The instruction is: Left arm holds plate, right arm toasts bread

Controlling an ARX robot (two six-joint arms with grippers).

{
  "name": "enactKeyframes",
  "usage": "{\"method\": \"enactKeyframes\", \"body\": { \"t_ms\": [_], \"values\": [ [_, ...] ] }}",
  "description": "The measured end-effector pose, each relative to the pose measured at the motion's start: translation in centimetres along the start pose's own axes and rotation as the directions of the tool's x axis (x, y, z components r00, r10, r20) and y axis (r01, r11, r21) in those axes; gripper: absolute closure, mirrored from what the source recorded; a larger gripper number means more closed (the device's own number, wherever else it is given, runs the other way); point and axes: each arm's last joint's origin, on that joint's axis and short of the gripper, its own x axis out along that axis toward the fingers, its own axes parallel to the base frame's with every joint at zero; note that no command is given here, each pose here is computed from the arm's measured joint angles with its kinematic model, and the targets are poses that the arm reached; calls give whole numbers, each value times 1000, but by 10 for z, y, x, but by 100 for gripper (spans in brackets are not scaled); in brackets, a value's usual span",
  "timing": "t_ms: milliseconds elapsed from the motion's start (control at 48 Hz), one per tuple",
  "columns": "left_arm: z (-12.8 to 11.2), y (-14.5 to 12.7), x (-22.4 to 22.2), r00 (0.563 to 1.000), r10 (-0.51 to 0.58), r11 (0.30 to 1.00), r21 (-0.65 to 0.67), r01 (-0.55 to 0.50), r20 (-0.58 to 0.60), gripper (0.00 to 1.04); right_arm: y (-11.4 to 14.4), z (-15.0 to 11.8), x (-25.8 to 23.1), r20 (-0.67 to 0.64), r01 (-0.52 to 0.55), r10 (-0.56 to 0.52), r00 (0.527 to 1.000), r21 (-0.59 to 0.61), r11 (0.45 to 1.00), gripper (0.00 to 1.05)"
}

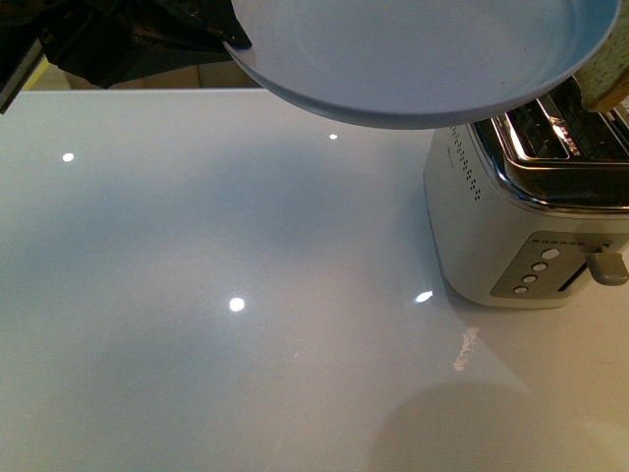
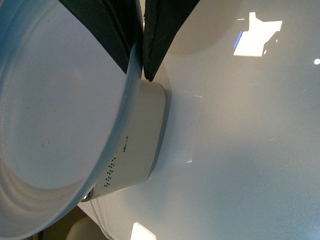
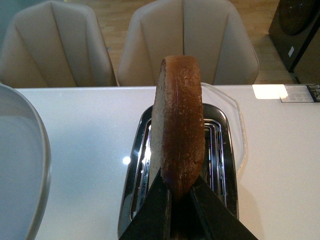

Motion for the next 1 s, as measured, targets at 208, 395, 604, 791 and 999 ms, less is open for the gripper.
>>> {"method": "enactKeyframes", "body": {
  "t_ms": [208, 395, 604, 791, 999],
  "values": [
    [0, 0, 0, 1000, 0, 1000, 0, 0, 0, 102, 3, -8, 11, -22, -8, 8, 1000, -4, 1000, 102],
    [0, 0, 0, 1000, 0, 1000, 0, 0, 0, 102, 3, -19, 24, -52, 0, 0, 999, -4, 1000, 102],
    [0, 0, 0, 1000, 0, 1000, 0, 0, 0, 102, 2, -28, 35, -64, 9, -9, 998, -5, 1000, 102],
    [0, 0, 0, 1000, 0, 1000, 0, 0, 0, 102, 2, -32, 40, -72, 9, -10, 997, -5, 1000, 102],
    [0, 0, 0, 1000, 0, 1000, 0, 0, 0, 102, 1, -37, 48, -88, 14, -14, 996, -6, 1000, 102]
  ]
}}
